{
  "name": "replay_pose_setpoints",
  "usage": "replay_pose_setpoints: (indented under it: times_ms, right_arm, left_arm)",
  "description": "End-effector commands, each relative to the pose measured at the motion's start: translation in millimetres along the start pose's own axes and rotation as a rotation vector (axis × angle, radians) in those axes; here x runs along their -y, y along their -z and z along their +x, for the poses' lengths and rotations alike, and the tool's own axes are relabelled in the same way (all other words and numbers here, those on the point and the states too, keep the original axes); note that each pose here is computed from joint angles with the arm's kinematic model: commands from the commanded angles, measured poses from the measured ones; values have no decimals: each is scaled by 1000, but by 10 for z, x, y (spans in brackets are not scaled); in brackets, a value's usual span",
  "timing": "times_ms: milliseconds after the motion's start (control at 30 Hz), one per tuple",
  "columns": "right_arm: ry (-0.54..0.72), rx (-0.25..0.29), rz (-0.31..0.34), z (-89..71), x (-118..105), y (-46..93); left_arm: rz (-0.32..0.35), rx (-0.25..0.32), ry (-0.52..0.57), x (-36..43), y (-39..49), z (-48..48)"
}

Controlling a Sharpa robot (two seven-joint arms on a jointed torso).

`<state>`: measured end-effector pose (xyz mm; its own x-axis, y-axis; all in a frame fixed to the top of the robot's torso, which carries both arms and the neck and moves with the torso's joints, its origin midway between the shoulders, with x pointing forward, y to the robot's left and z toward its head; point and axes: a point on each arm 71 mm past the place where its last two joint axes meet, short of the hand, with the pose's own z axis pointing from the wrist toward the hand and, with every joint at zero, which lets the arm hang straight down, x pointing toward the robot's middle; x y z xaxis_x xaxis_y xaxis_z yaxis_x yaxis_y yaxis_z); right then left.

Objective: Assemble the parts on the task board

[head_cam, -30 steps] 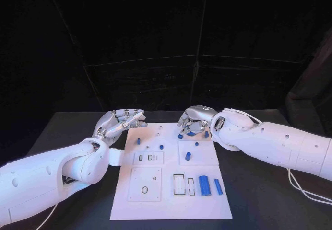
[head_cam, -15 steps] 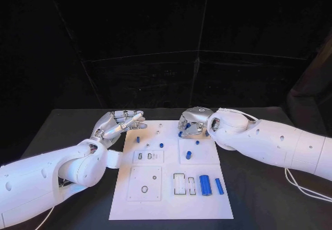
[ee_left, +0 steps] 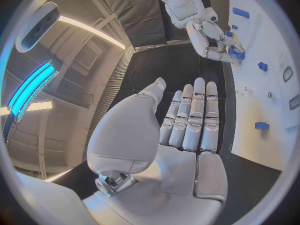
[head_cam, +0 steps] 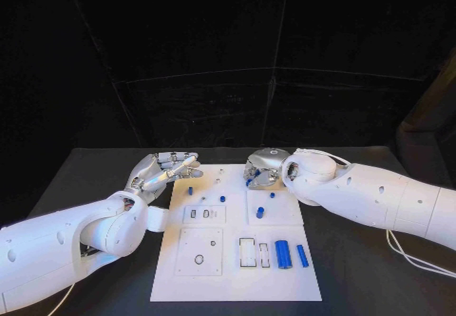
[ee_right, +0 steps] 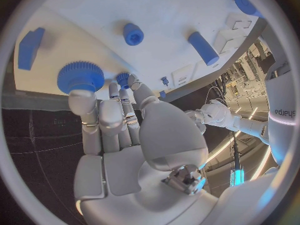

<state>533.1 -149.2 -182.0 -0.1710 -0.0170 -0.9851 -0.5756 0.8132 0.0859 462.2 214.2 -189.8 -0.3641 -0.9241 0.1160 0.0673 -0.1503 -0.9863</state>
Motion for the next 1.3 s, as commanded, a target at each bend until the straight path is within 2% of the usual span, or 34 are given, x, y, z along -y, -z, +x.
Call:
replay_pose_setpoints:
  times_ms: [33,267,433,567,833,933,1067,1300]
  right_arm:
    - [9,-32,-6,8,-8,-7]
    - [8,-58,-6,28,-11,-19]
    - [8,-52,-7,25,-11,-21]
    - [5,9,-15,-21,-32,-17]
    - [-7,184,-48,-156,-121,29]
    - [-15,227,-50,-190,-160,22]
    - [-23,254,-37,-209,-196,-21]
    - [-27,257,-34,-205,-281,-156]
  left_arm:
    - [4,-17,3,16,2,12]
    - [0,-14,2,15,3,-5]
    - [0,-12,1,15,3,-9]
    - [-1,-12,0,15,5,-13]
    - [-1,-9,-1,19,12,-22]
    - [-1,-10,-1,20,14,-23]
    - [-1,-11,0,19,13,-19]
    - [0,-15,2,25,14,-13]
